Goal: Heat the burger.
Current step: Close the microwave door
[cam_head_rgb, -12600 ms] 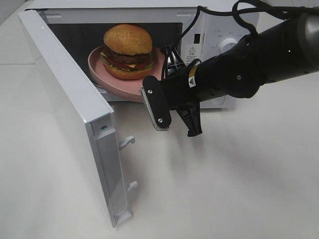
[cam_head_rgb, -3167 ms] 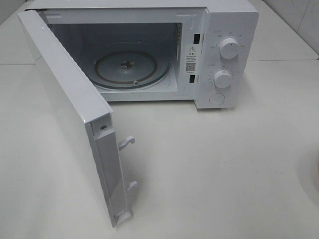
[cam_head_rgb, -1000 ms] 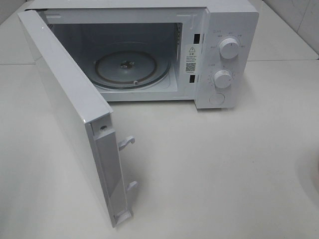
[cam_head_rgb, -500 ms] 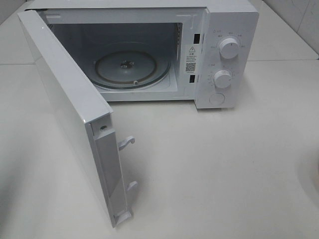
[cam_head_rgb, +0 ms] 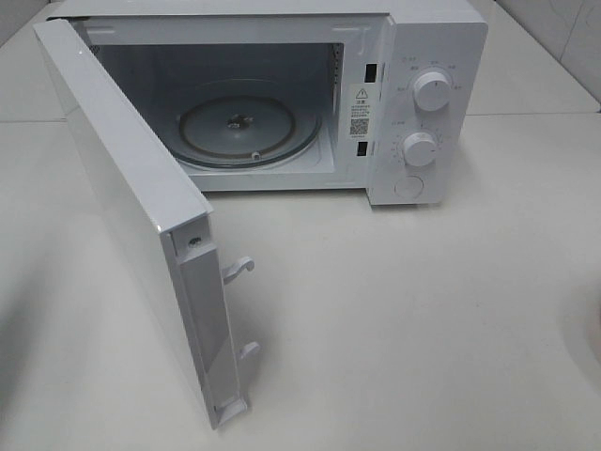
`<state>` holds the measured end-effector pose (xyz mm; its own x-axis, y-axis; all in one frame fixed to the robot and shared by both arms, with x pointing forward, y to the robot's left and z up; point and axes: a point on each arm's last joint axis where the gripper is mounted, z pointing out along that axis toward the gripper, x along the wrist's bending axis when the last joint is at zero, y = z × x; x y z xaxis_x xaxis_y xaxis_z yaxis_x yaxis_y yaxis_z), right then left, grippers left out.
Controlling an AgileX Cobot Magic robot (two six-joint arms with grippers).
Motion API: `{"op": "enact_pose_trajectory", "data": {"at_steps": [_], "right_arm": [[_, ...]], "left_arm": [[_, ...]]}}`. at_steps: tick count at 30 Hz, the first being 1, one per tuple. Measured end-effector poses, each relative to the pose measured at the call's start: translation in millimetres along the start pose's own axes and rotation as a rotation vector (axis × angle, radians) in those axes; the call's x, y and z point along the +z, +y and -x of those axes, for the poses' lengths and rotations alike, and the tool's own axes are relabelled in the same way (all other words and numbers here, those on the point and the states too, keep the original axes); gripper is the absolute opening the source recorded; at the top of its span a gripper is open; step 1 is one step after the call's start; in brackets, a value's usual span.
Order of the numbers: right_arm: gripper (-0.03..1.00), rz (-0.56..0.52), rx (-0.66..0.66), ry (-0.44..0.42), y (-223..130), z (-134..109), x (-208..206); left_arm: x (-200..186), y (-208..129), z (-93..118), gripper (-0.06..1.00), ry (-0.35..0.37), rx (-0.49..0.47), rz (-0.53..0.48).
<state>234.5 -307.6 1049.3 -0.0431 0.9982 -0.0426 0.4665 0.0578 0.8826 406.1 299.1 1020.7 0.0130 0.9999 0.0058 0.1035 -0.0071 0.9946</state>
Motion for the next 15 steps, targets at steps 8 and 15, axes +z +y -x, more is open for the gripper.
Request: {"op": "enact_pose_trajectory", "data": {"at_steps": [8, 15], "right_arm": [[0.73, 0.000, 0.000, 0.000, 0, 0, 0], [0.73, 0.000, 0.000, 0.000, 0, 0, 0]], "left_arm": [[20, -15, 18, 0.00, -0.201, -0.018, -0.006], [32, -30, 35, 0.00, -0.388, -0.020, -0.039]]}}
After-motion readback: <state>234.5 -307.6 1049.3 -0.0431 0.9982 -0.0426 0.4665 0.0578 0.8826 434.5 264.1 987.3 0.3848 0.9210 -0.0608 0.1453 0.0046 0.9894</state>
